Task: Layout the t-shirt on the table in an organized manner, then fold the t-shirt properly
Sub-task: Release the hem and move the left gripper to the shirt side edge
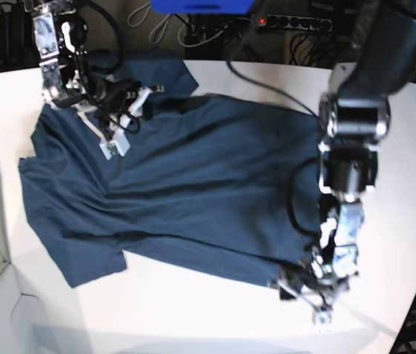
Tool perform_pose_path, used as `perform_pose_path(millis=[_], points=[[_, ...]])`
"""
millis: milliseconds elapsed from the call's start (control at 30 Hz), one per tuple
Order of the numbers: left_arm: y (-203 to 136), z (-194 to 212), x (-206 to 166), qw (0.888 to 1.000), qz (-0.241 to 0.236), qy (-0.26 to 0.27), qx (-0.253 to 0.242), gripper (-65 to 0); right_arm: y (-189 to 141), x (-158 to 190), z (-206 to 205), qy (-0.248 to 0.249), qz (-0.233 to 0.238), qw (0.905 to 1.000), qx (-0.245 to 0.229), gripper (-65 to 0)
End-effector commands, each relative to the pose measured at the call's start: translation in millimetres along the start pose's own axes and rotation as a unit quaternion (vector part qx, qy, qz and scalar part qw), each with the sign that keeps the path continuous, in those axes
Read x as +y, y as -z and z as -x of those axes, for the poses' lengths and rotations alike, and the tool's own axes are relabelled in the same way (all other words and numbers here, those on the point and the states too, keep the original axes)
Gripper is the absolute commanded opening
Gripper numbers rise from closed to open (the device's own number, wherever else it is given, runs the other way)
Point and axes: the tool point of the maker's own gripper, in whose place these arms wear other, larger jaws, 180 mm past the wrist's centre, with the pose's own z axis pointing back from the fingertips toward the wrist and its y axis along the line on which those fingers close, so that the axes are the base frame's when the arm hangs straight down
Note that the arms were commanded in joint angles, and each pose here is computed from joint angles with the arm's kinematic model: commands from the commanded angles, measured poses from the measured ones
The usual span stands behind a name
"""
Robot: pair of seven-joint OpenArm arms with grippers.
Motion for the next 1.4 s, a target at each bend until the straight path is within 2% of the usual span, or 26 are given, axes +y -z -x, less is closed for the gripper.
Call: perform_pose_path(millis=[0,67,100,167,267,300,400,567,767,900,1067,1267,1367], points=[[-3.2,-10.9,-6.9,1.000,0.007,-0.001,-0.017,-22.1,-3.4,0.8,-10.7,-0.002,-0.002,0.9998,-0.019,-47.7],[-4.9,21.1,-6.9,1.000,0.008,-0.003,0.001,-25.4,-3.7,0.9,-11.8,-0.003,-0.002,0.9998,-0.020,-47.7],[-5.0,37.7,-6.0,1.000,0.007,-0.003,0.014,-29.8,-4.0,1.1,-12.2,-0.003,-0.002,0.9998,-0.021,-47.7],[-6.4,64.4,-2.4,0.999,0.004,-0.006,0.035,-41.1,-4.3,0.1,-12.0,-0.004,-0.001,0.9998,-0.020,-47.7],[-11.2,98.6,5.0,0.998,-0.002,-0.004,0.060,-62.3,-4.6,-1.0,-12.5,-0.005,0.000,0.9998,-0.020,-47.7],[-12.5,104.7,8.0,0.998,-0.004,-0.003,0.065,-65.0,-4.6,-1.1,-13.2,-0.006,0.000,0.9998,-0.021,-47.7],[-17.2,122.0,34.4,0.997,-0.025,0.006,0.079,-62.6,-4.9,-1.7,-14.6,-0.007,0.001,0.9997,-0.022,-47.7],[-27.1,147.6,72.9,0.993,-0.055,0.015,0.102,-65.0,-6.3,-6.2,-13.7,-0.011,0.006,0.9997,-0.020,-47.7],[-54.2,169.0,125.7,0.989,-0.105,-0.029,0.100,-64.9,-10.5,-5.7,-16.9,-0.018,0.007,0.9995,-0.024,-47.7],[-75.1,165.3,135.3,0.991,-0.113,-0.015,0.076,-64.9,-25.5,12.0,-32.8,-0.036,-0.005,0.9978,-0.055,-47.7],[-88.1,149.3,129.7,0.992,-0.109,-0.004,0.058,-64.7,-24.6,18.7,-38.6,-0.033,-0.012,0.9973,-0.065,-47.7],[-98.8,116.5,124.7,0.993,-0.106,-0.006,0.046,-64.2,-4.1,18.5,-29.8,-0.030,-0.020,0.9987,-0.037,-47.7],[-110.7,91.8,136.8,0.992,-0.122,-0.029,0.026,-55.7,2.7,14.7,-25.0,-0.025,-0.018,0.9992,-0.025,-47.7]])
